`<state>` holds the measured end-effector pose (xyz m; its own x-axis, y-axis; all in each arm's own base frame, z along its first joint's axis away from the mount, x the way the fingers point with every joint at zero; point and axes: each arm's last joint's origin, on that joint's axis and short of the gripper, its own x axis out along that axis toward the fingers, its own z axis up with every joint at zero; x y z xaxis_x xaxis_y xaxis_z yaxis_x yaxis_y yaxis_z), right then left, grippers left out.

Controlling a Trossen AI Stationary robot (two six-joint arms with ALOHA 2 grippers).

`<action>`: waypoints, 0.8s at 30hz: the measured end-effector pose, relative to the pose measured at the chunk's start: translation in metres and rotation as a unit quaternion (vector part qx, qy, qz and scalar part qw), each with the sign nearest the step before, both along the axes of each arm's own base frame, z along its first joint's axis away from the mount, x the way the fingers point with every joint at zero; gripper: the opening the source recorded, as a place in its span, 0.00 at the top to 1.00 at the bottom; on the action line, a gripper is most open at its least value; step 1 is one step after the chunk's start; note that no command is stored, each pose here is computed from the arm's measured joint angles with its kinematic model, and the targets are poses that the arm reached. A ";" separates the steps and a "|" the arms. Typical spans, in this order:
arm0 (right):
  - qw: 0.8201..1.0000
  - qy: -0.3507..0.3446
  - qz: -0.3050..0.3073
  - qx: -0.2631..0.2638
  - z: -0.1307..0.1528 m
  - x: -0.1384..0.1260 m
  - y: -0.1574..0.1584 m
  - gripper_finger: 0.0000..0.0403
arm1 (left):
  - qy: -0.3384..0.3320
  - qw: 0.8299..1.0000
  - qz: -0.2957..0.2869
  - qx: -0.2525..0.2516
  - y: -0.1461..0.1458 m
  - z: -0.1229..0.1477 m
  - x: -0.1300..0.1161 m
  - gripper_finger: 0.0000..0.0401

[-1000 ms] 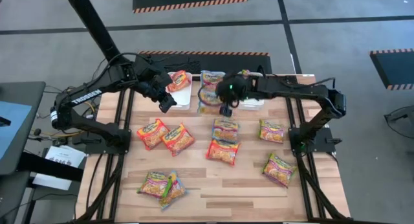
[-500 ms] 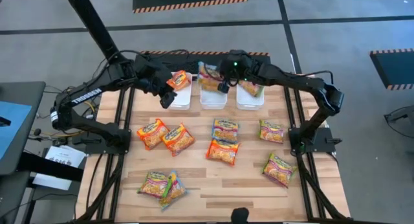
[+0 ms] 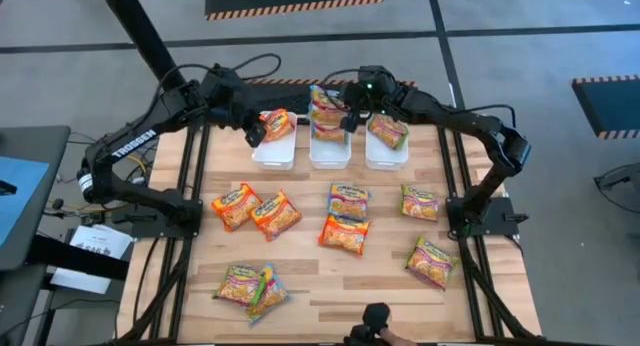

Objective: Sort Maruchan noodles
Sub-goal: Put the blue noodle pack into the center white bin

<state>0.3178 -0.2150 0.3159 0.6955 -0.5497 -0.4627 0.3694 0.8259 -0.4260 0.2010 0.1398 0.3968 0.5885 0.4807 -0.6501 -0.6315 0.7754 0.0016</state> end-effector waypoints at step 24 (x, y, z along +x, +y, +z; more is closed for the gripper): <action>0.993 0.102 -0.017 0.059 -0.065 0.020 -0.012 0.99 | 0.017 0.999 0.002 0.038 0.016 0.002 -0.010 0.66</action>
<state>0.3375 -0.2270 0.2508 0.5622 -0.5049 -0.6550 0.3143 0.8630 -0.3955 0.1908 0.1561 0.3986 0.5648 0.5323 -0.6306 -0.6337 0.7693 0.0818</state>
